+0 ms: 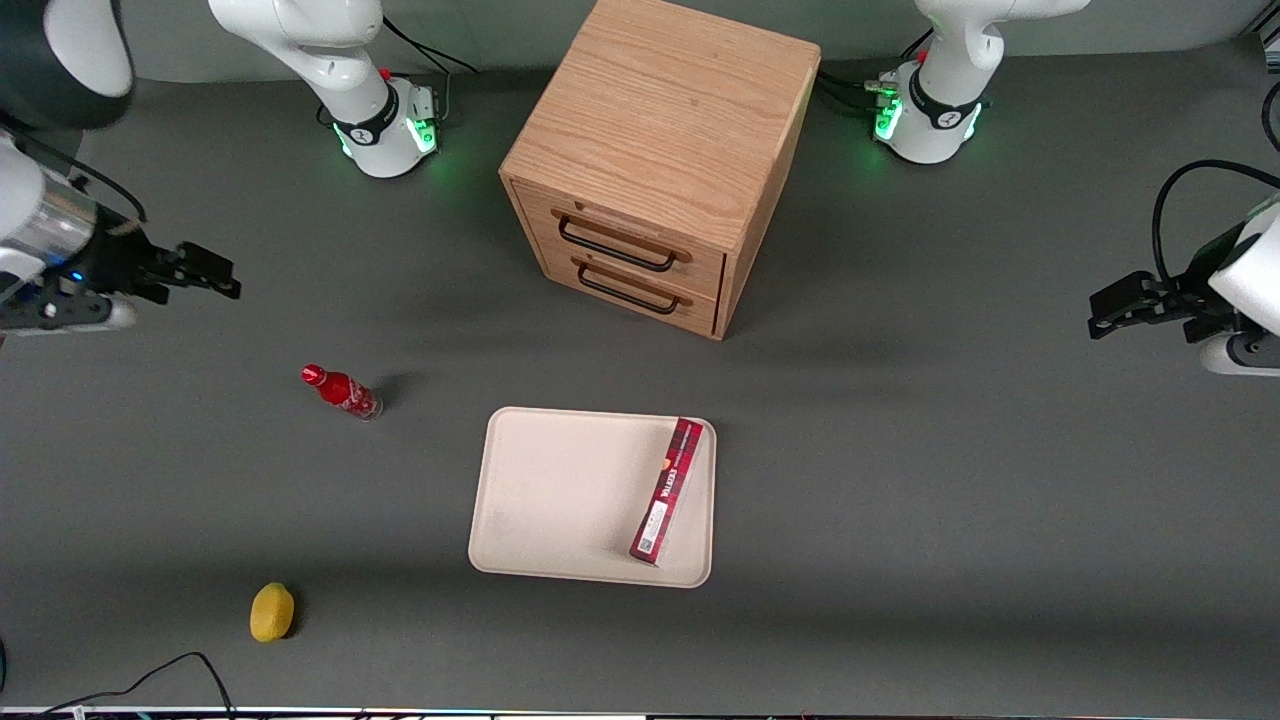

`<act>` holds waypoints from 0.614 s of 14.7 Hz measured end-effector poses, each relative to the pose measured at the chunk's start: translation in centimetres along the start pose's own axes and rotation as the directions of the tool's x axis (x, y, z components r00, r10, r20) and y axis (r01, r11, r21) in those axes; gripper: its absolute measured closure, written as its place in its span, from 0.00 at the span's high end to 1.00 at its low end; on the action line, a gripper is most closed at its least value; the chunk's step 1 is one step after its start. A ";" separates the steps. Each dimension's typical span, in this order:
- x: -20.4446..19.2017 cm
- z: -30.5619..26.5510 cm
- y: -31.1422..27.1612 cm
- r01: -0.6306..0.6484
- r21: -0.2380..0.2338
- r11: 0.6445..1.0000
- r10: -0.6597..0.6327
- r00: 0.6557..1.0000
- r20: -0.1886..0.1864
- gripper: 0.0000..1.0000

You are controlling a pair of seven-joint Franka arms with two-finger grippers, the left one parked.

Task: Place coke bottle on tray
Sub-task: 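Move the right gripper down over the red Coca-Cola bottle's cap end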

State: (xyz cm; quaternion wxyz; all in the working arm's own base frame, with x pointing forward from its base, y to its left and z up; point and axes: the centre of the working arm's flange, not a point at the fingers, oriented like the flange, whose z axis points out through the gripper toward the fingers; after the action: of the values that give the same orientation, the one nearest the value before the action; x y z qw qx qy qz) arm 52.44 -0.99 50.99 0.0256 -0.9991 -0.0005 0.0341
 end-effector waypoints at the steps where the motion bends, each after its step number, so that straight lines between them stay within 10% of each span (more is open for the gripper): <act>1: 0.3 2.5 0.0 0.000 -0.001 1.000 0.000 1.000 -0.014 1.00; 9: 2.6 16.0 -0.7 0.018 0.006 1.000 -0.017 0.997 -0.071 0.99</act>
State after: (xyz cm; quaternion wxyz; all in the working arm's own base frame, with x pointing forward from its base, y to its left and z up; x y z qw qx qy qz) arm 53.99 0.50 34.90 0.0292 -0.9995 -0.0082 -0.0015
